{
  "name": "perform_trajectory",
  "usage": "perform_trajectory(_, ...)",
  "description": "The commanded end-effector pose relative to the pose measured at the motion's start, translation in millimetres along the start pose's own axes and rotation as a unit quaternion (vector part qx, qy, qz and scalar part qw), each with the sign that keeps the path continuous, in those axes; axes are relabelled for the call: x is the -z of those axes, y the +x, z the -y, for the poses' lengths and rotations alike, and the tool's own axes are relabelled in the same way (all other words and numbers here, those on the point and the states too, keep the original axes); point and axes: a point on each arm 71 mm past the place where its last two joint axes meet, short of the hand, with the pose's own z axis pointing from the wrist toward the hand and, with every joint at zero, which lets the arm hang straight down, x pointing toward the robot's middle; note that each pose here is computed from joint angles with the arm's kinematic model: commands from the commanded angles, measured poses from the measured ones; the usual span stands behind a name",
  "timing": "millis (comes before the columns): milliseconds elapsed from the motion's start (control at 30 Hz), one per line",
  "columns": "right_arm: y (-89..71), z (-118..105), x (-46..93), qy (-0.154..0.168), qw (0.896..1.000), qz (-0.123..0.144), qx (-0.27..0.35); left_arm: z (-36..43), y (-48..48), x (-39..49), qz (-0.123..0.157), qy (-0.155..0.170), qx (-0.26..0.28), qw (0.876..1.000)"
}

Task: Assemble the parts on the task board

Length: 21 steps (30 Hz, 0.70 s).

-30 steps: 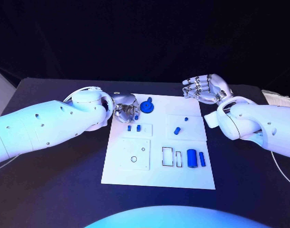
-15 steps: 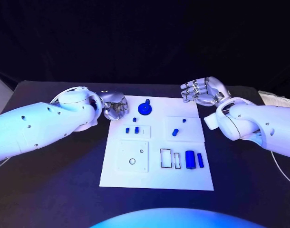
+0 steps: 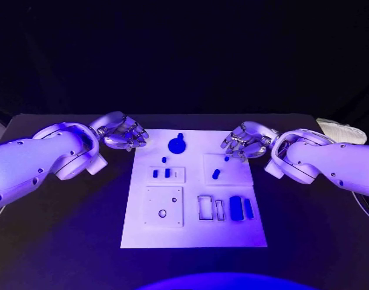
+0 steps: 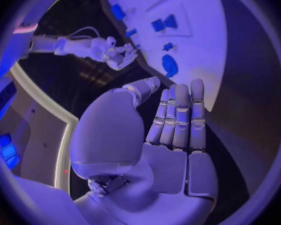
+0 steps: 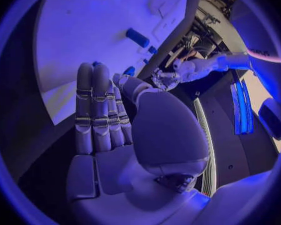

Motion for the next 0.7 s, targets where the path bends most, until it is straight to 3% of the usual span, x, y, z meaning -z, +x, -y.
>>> perform_trajectory(33,3.4,-4,0.3,0.008,0.989,-0.002,0.148,4.6,-1.5,7.3,0.018,0.059,0.246,0.967)
perform_trajectory(167,1.6,-10,0.9,0.003,0.982,0.034,0.187,1.6,-1.3,16.0,0.021,0.078,0.285,0.955)
perform_trajectory(300,2.7,-14,2.3,0.000,0.977,0.053,0.206,-0.1,0.1,21.3,0.023,0.088,0.300,0.950)
perform_trajectory(700,17.8,-23,5.1,-0.006,0.973,0.036,0.227,-2.2,7.2,28.3,0.024,0.098,0.314,0.944)
